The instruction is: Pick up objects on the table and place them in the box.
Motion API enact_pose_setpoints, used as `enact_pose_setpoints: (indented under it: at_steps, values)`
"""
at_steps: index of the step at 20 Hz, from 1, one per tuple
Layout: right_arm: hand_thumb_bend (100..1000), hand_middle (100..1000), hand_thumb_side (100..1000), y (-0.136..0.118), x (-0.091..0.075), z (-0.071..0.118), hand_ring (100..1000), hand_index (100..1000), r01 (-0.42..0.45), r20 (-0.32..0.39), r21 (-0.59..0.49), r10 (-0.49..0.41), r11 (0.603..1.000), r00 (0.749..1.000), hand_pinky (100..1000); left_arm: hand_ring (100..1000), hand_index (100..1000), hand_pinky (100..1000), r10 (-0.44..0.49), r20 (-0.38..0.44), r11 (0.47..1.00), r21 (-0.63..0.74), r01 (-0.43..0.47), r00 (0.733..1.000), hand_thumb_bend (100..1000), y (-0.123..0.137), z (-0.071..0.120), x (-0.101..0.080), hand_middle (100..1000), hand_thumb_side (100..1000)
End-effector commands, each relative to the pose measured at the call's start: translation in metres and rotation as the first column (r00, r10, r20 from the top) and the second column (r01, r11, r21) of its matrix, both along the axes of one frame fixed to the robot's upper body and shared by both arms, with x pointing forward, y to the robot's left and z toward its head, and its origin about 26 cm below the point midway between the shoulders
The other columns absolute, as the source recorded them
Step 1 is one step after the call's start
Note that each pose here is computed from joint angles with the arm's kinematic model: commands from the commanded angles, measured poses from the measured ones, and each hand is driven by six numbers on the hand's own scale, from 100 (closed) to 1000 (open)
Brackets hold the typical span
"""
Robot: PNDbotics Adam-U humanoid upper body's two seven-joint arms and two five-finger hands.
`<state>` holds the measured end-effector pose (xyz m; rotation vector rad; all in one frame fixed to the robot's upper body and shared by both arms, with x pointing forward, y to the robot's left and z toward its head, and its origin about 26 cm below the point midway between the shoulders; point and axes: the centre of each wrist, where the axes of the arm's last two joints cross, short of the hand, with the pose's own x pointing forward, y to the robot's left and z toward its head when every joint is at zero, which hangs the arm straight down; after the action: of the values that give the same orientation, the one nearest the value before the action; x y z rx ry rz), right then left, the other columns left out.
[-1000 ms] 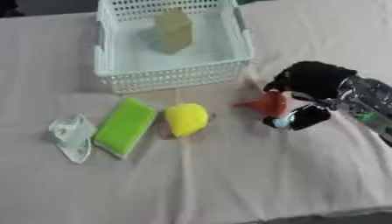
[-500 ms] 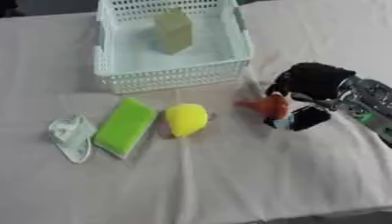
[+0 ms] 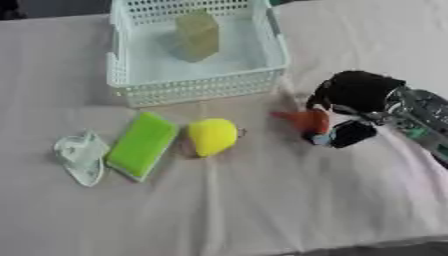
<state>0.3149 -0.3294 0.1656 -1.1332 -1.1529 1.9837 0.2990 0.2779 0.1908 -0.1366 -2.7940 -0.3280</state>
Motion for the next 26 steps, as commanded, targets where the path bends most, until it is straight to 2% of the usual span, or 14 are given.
enact_pose_setpoints:
  at_steps: [1,6,11,19,26]
  values:
    - [377,467,818,-0.006,0.001,0.007,599,740,0.012,0.004,-0.015,-0.011,1.0,1.0,742,981,869,1000,0.002,0.03,1.0,0.005,-0.002,1.0,128,0.0,0.008,-0.001,892,1000]
    - [340,435,779,-0.009,0.002,0.007,575,703,0.012,0.003,-0.008,-0.012,1.0,1.0,733,981,867,1000,0.003,0.029,1.0,0.006,-0.003,1.0,127,0.0,0.008,-0.001,890,1000]
    - [247,387,749,-0.009,0.002,0.009,552,642,0.004,0.014,0.012,-0.004,1.0,1.0,717,981,864,1000,0.005,0.027,1.0,0.005,-0.005,1.0,127,0.0,0.008,-0.001,890,1000]
    - [159,353,721,-0.007,0.0,0.018,533,602,-0.007,0.034,0.05,0.005,0.999,0.999,704,982,863,1000,0.007,0.024,1.0,0.005,-0.007,1.0,128,-0.001,0.008,-0.001,891,1000]
    - [142,339,729,-0.004,0.0,0.033,532,587,-0.023,0.063,0.064,0.019,0.998,0.998,704,982,862,1000,0.007,0.019,1.0,0.007,-0.008,1.0,129,-0.001,0.007,-0.001,891,1000]
